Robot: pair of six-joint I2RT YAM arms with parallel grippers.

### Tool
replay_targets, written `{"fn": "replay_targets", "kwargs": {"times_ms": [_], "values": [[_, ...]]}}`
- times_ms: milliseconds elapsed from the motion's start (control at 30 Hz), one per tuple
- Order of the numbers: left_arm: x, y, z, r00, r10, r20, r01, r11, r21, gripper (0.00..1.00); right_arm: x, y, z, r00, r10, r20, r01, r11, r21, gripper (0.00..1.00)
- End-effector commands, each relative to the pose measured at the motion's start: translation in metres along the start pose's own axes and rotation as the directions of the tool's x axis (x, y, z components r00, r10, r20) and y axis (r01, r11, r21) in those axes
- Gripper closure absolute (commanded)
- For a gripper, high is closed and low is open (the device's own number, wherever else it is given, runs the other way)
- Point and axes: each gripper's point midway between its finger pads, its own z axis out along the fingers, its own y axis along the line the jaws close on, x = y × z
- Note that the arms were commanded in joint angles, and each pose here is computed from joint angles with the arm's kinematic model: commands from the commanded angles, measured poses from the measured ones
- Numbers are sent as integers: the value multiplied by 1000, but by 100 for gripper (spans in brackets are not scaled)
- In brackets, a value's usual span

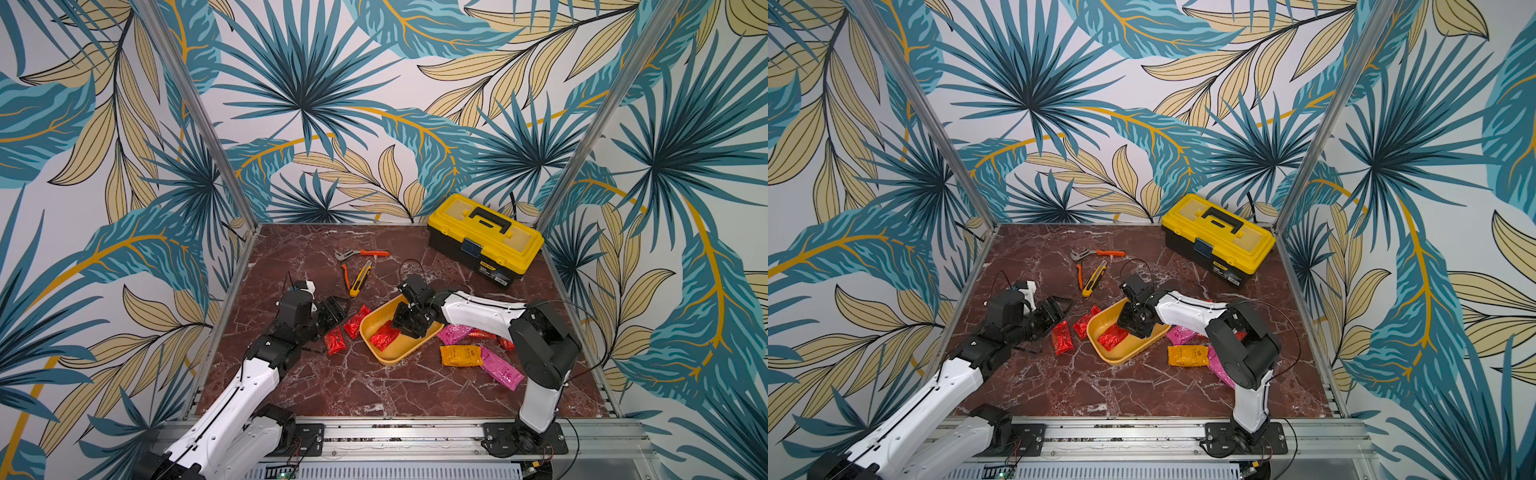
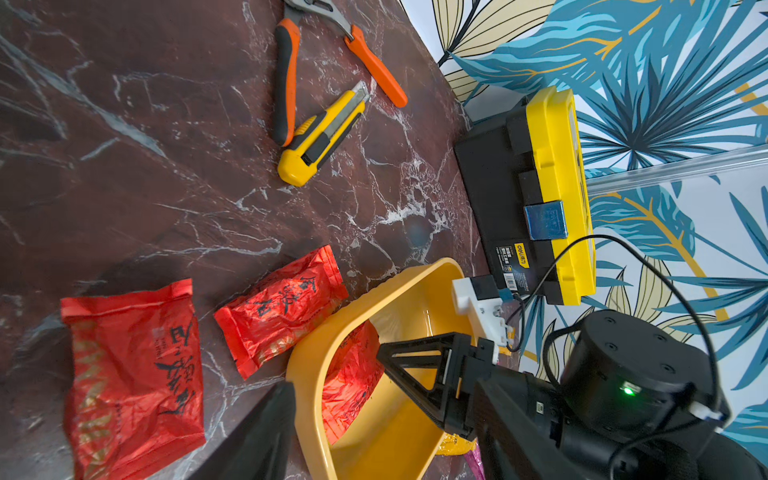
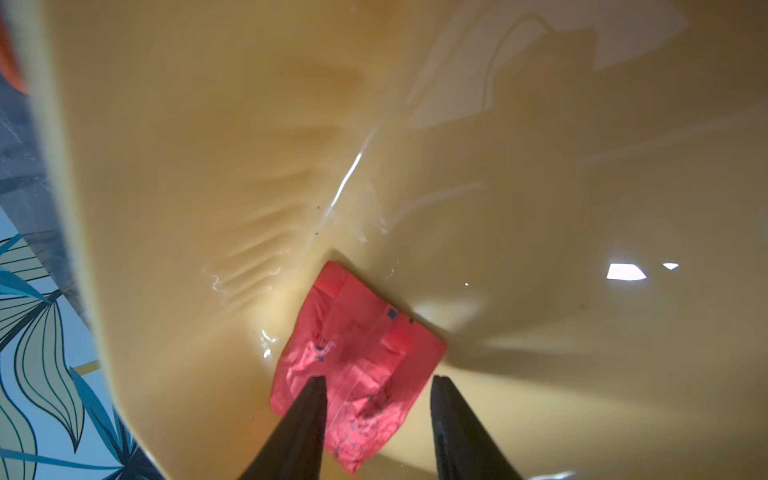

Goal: Take the tea bags out of the storage box
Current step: Pick up the tea bag from the storage box.

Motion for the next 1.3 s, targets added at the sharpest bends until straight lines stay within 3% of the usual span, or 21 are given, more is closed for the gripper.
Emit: {"fn": "replay_targets", "kwargs": {"times_ms": [0,433,900,1267], "values": [[-11,-27,-5,999,22,24,-24,996,80,27,2,0,2,999,36,-2,-36,999,16,54],[-8,-28,-5,1000,27,8,-27,996,87,26,-2,3,19,997,72,2,-72,997,2,65],[-6,-25,-8,1000,20,8,-20,997,76,25,-5,9,23,998,65,11,-64,998,-25,100],[-7,-24,-9,1000,20,7,-20,998,61,25,-7,20,2,999,31,40,-28,996,-79,100]]}}
